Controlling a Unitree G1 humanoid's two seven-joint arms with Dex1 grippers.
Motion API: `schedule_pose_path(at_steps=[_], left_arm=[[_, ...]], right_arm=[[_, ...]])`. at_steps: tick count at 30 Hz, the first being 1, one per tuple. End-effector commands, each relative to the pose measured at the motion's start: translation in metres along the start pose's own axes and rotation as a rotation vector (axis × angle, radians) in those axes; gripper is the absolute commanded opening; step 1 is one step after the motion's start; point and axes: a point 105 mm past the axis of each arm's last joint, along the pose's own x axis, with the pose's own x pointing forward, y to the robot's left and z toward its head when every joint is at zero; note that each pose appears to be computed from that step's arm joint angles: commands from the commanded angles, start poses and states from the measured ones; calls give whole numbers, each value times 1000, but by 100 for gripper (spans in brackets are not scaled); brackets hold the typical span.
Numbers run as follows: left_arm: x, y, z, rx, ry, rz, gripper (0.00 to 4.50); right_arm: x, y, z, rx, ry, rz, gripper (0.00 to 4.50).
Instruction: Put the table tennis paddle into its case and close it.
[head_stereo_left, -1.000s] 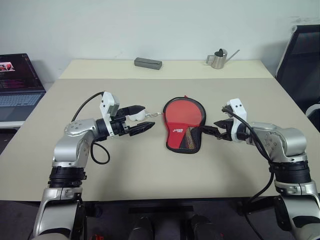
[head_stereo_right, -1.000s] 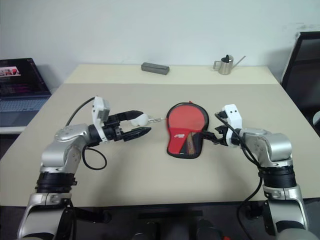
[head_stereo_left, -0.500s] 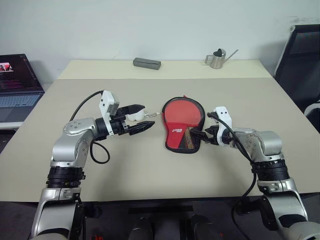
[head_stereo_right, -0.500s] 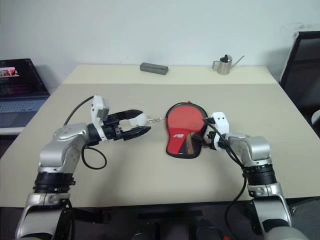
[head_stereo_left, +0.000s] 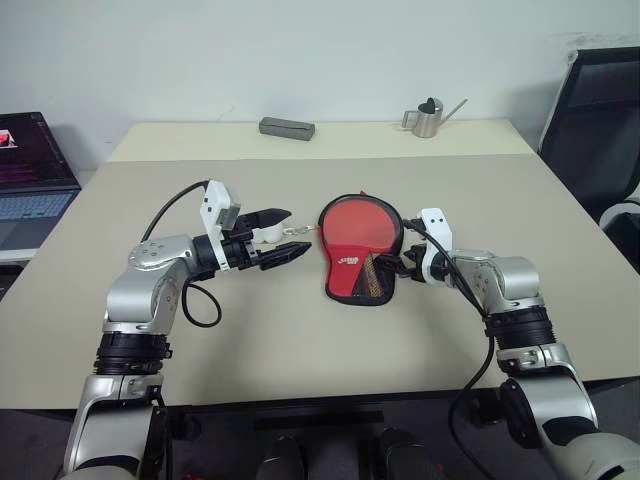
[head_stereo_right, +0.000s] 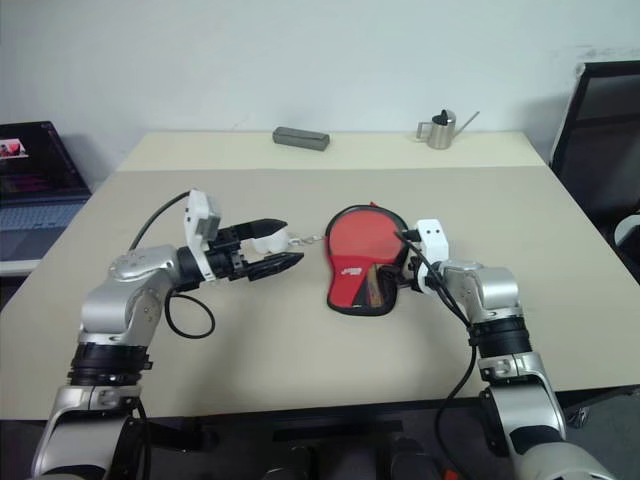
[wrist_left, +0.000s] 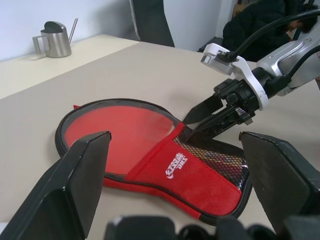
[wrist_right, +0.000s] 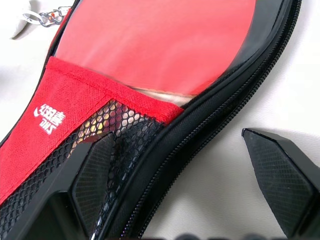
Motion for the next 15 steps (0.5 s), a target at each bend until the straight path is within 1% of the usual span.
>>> schedule_pose_path(at_steps=[1, 2, 5, 12, 15], left_arm=[[-2, 2, 16, 56, -36, 6, 450], [-2, 2, 16, 56, -35, 7, 450], [-3, 2, 15, 57, -33, 11, 450], [-13, 2, 8, 56, 7, 18, 450], [-26, 2, 0, 48, 49, 31, 450]], right_arm=[[5, 14, 0, -21, 13, 36, 447], [5, 15, 0, -20, 15, 41, 447], [6, 21, -1, -23, 17, 52, 399], [6, 32, 2, -2, 9, 62, 170], [4, 33, 3, 13, 6, 53, 75]])
